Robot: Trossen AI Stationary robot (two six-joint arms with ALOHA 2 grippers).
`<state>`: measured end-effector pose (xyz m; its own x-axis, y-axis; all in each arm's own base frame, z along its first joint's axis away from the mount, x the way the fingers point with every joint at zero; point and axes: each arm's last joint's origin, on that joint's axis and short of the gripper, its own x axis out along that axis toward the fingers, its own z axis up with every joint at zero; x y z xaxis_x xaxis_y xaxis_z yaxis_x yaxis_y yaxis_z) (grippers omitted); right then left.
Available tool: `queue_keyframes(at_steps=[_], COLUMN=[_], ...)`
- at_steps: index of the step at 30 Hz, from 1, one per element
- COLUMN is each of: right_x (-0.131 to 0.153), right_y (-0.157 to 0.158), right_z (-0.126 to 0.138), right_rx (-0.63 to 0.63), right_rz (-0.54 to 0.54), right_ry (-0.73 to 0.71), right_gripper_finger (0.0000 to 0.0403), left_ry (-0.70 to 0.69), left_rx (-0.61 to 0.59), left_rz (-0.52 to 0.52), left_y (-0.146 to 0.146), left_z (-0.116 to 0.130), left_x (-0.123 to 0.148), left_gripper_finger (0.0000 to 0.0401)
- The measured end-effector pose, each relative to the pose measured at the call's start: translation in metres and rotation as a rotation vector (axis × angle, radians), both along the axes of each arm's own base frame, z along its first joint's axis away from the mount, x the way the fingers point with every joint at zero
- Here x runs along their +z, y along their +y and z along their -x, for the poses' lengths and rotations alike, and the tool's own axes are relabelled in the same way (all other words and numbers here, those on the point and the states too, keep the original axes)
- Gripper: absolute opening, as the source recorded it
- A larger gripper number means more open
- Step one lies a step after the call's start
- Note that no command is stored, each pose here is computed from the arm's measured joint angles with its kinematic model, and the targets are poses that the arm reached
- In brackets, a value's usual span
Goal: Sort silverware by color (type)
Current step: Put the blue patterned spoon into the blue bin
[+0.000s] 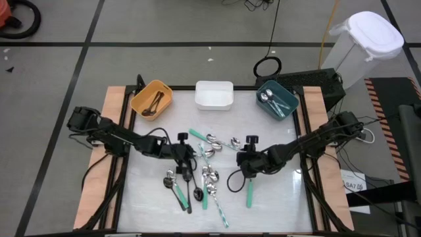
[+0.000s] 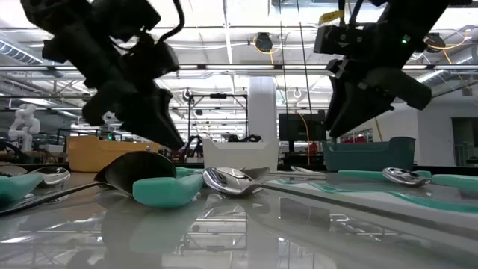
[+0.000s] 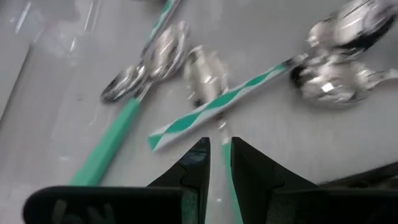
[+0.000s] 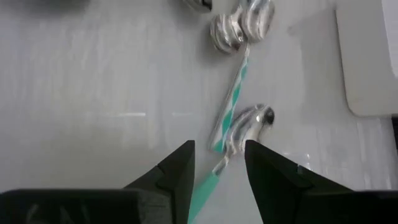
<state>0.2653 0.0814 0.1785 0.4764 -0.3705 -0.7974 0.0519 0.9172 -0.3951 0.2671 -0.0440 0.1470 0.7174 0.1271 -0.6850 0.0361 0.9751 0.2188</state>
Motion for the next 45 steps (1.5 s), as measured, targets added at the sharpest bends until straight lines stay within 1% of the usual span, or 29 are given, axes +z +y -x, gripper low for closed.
queue_keyframes(at_steps=[3,7,11,13,15,18,24,29,35,40,43,45], right_x=[0.003,0.009,0.015,0.018,0.02,0.022,0.037,0.05,0.047,0.032,0.026,0.025], right_y=[0.0,0.0,0.0,0.001,0.007,0.02,0.051,0.071,0.089,0.107,0.122,0.133], right_z=[-0.008,-0.021,-0.028,-0.032,-0.032,-0.03,-0.026,-0.021,-0.013,-0.015,-0.026,-0.035], right_rx=[0.044,0.068,-0.03,-0.053,-0.057,-0.052,-0.036,-0.077,-0.154,-0.195,-0.176,-0.165], right_rz=[-0.05,-0.174,-0.279,-0.321,-0.375,-0.46,-0.546,-0.556,-0.613,-0.698,-0.736,-0.732], right_ry=[-0.047,-0.165,-0.297,-0.352,-0.378,-0.395,-0.433,-0.505,-0.546,-0.515,-0.459,-0.418], right_gripper_finger=[0.0134,0.0134,0.0134,0.0134,0.0134,0.0134,0.0134,0.0134,0.0134,0.0134,0.0134,0.0134], left_ry=[-0.03,-0.086,-0.121,-0.124,-0.133,-0.136,-0.147,-0.149,-0.15,-0.148,-0.147,-0.147], left_rx=[0.016,0.015,0.012,0.013,0.013,0.016,0.025,0.057,0.029,-0.009,-0.023,-0.027], left_rz=[0.01,0.017,0.021,0.021,0.023,0.026,0.041,0.088,0.116,0.121,0.122,0.127], left_y=[0.004,0.004,0.003,0.003,0.003,0.003,0.002,0.0,-0.013,-0.024,-0.028,-0.029], left_z=[0.001,-0.001,-0.004,-0.004,-0.004,-0.005,-0.005,-0.004,-0.002,0.001,0.002,0.002], left_x=[0.005,0.016,0.023,0.024,0.024,0.024,0.025,0.025,0.025,0.025,0.025,0.024], left_gripper_finger=[0.0067,0.0067,0.0067,0.0067,0.0067,0.0067,0.0067,0.0067,0.0067,0.0067,0.0067,0.0067])
